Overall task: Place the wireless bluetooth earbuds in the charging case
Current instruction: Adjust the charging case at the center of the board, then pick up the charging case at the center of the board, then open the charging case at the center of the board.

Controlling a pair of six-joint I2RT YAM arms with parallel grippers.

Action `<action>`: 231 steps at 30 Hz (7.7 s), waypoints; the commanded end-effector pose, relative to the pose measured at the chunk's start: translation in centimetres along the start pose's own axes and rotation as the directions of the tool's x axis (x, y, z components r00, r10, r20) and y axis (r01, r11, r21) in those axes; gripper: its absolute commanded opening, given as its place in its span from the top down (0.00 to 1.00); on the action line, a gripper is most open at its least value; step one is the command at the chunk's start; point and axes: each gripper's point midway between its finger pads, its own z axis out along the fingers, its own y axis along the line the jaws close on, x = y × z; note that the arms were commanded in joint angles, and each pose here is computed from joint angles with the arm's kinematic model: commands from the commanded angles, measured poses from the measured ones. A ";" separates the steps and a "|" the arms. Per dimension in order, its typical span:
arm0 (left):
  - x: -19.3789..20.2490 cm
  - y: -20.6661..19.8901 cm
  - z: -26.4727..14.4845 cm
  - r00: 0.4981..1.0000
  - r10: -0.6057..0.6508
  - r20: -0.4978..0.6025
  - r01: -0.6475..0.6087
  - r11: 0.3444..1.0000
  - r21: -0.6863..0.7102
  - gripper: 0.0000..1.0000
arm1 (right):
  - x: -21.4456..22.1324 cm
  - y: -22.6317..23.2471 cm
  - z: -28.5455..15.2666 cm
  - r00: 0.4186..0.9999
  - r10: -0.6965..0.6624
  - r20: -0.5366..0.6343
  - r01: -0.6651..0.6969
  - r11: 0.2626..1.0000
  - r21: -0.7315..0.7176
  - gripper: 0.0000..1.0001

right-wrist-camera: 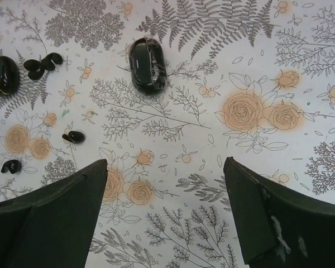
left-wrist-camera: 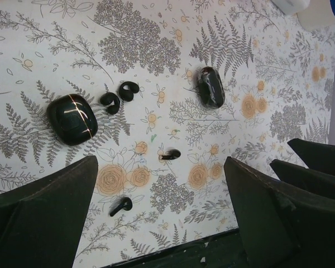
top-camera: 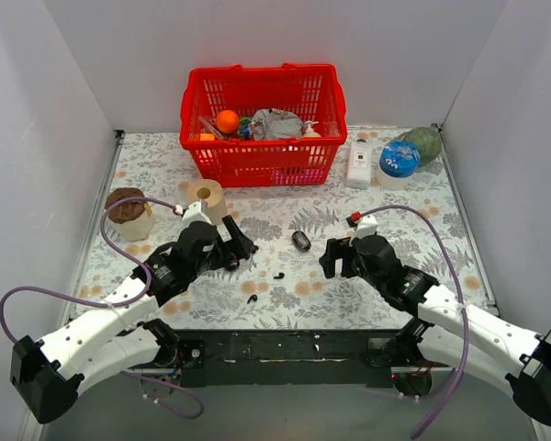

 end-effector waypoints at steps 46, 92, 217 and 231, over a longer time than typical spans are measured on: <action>1.1 1.1 -0.1 0.965 0.255 -0.056 -0.254 0.967 0.025 0.03 | 3.8 1.4 13.1 0.973 0.009 -0.230 -0.001 0.999 0.037 0.99; 6.2 -9.2 18.9 0.690 0.654 -0.308 -0.656 0.746 0.113 0.02 | -2.1 -1.9 -3.4 0.998 -0.060 -0.028 0.061 0.996 0.058 0.49; 4.5 -12.6 -6.2 0.505 0.445 0.739 -0.863 0.247 0.441 1.00 | -6.8 15.1 -4.3 0.979 -0.080 -0.187 -0.001 0.918 -0.396 0.06; 4.0 -12.4 -6.7 0.500 0.436 0.748 -0.866 0.258 0.429 1.00 | -7.5 13.0 -4.7 0.988 -0.027 -0.152 -0.024 0.945 -0.325 0.07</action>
